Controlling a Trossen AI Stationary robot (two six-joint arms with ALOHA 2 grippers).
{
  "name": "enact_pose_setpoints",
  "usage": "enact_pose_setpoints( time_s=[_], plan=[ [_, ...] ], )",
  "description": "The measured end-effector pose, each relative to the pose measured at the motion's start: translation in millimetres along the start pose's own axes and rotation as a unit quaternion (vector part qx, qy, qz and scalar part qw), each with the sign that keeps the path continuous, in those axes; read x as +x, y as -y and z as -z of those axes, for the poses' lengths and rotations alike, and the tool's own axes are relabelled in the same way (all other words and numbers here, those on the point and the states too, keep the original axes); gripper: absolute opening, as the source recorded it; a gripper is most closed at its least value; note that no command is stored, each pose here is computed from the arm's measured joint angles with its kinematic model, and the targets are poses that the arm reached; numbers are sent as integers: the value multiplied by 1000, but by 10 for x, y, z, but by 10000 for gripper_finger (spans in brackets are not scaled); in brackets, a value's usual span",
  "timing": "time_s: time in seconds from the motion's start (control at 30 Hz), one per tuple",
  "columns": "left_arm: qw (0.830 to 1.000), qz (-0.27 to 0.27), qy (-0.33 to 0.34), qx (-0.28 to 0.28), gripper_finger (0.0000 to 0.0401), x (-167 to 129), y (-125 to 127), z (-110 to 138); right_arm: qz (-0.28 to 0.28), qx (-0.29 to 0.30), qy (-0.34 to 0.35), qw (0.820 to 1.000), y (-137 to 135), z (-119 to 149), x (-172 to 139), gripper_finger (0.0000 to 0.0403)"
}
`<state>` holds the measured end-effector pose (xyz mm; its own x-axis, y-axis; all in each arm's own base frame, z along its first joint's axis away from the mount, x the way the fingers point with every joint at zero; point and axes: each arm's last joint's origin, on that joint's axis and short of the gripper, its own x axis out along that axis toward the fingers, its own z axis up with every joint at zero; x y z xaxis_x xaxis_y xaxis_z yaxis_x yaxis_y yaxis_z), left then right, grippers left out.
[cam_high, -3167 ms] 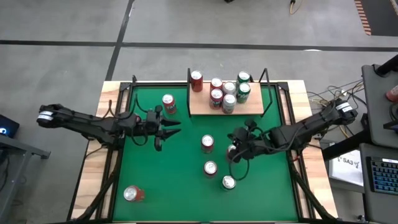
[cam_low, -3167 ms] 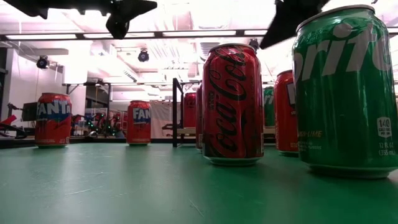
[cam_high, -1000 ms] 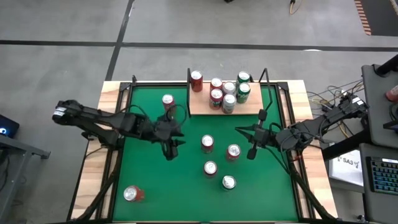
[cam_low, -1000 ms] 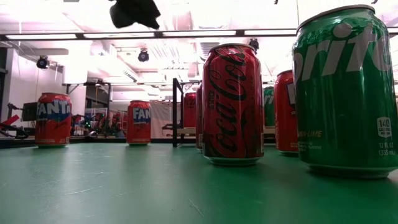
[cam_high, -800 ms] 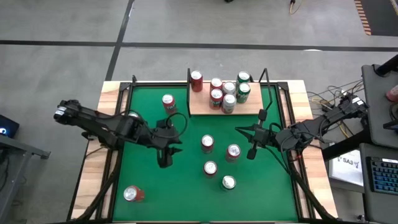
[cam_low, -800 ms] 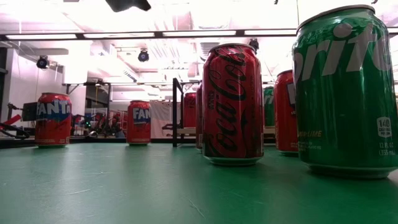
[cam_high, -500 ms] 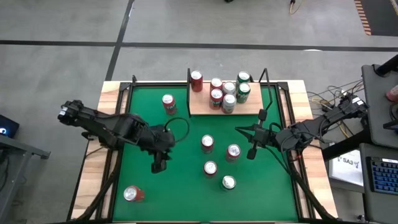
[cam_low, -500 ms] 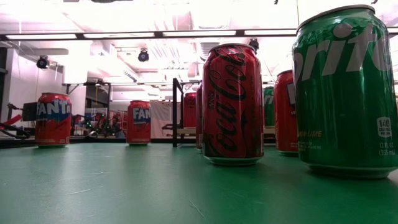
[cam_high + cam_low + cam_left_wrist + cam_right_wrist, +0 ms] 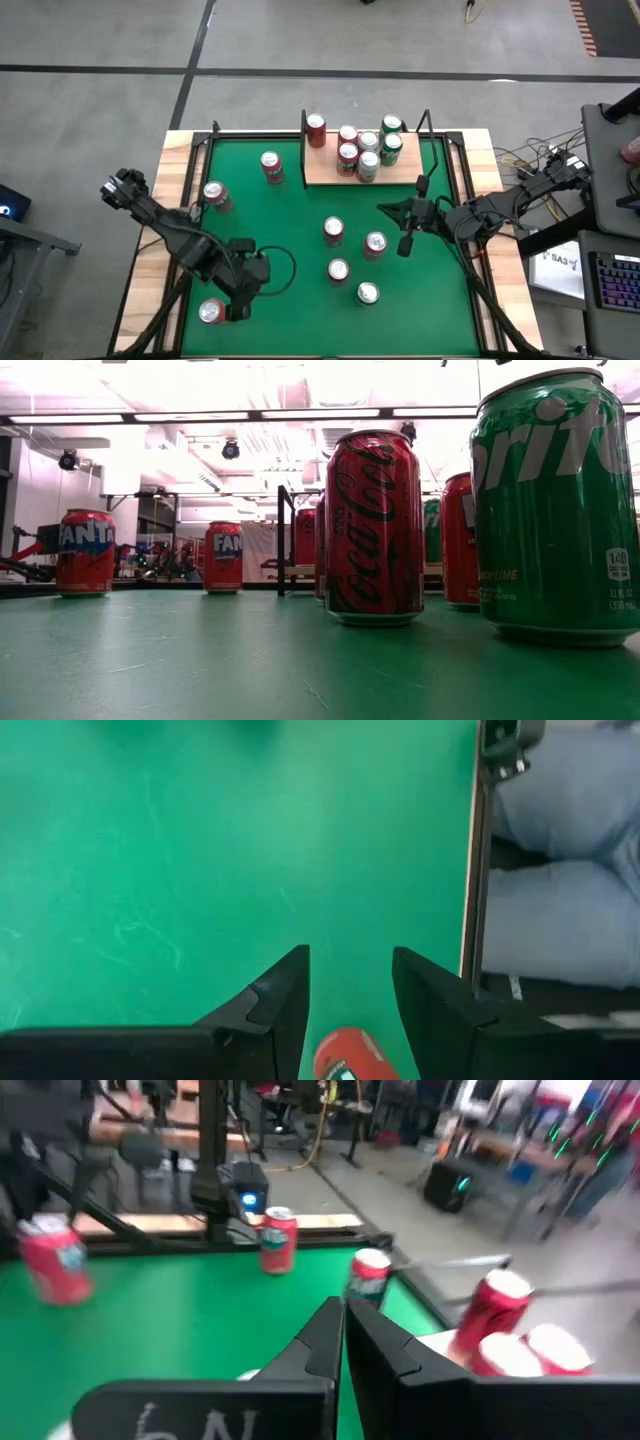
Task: Place canned beverage on shelf
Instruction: Put the red soda can on the shelf
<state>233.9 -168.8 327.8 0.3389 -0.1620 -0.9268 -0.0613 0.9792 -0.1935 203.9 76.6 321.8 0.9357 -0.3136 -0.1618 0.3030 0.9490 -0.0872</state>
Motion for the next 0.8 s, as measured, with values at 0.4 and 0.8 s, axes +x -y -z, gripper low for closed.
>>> enact_pose_setpoints(
  time_s=[0.4, 0.8],
  plan=[
    [1000, 9, -12, 23, 128, -8, 155, 150, -113, 143, -93, 979, -252, -150, 162, 9],
    [996, 2, -71, -57, 135, -73, 408, 575, -83, 76, -188, 976, -560, -459, 463, 9]
  ],
)
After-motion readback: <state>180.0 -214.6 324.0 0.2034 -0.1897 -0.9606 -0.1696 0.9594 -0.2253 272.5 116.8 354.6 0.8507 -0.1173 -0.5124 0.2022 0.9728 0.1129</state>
